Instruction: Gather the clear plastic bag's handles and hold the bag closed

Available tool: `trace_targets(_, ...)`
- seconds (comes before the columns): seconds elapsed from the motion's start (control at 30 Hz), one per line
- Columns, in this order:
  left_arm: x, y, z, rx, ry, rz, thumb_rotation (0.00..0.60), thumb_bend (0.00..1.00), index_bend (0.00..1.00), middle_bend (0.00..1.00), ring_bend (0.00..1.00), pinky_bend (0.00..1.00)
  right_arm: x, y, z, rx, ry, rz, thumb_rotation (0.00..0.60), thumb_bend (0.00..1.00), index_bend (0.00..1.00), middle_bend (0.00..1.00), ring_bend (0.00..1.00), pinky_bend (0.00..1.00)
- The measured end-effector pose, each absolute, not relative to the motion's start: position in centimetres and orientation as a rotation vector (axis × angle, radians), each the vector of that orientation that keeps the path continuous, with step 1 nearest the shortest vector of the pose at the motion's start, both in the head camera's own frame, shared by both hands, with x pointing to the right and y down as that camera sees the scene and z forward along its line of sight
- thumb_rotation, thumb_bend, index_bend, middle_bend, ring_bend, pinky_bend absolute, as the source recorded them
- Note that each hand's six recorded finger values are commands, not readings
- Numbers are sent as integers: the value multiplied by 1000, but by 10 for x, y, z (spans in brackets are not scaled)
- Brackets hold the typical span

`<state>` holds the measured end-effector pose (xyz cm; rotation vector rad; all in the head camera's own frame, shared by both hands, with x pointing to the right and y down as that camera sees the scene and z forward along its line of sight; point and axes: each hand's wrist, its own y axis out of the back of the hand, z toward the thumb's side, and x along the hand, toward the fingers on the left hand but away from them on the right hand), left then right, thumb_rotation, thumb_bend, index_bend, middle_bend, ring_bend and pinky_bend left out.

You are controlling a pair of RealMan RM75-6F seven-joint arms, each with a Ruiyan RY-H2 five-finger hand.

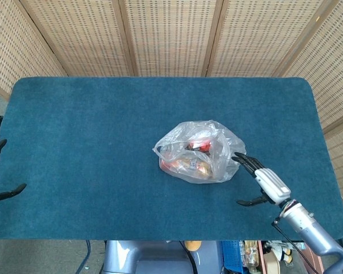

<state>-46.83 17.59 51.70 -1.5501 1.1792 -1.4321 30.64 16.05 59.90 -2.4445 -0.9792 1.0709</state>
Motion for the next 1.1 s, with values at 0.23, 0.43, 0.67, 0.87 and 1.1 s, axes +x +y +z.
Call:
trace_targets(0.23,-470,173,519,-1556,1183,-1442,600,134,0,0,0,0,279,140,610,-2553,-967,1075,600,0,32,68,0,0)
trace_targets(0.43,-472,171,519,-1556,1193,-1445,600,133,0,0,0,0,258,128,611,-2680,-1027,1050,600,0,64,95,0,0)
trace_targets(0.67,-474,170,520,-1558,1201,-1447,600,133,0,0,0,0,234,115,611,-2903,-1176,1007,600,0,115,149,4,3)
trace_targets(0.87,-474,169,520,-1561,1208,-1447,600,133,0,0,0,0,216,107,608,-3150,-1377,919,600,0,123,190,48,4)
trace_targets(1.1,-476,168,521,-1565,1212,-1450,600,134,0,0,0,0,200,98,600,-3449,-1660,680,600,0,126,208,69,87)
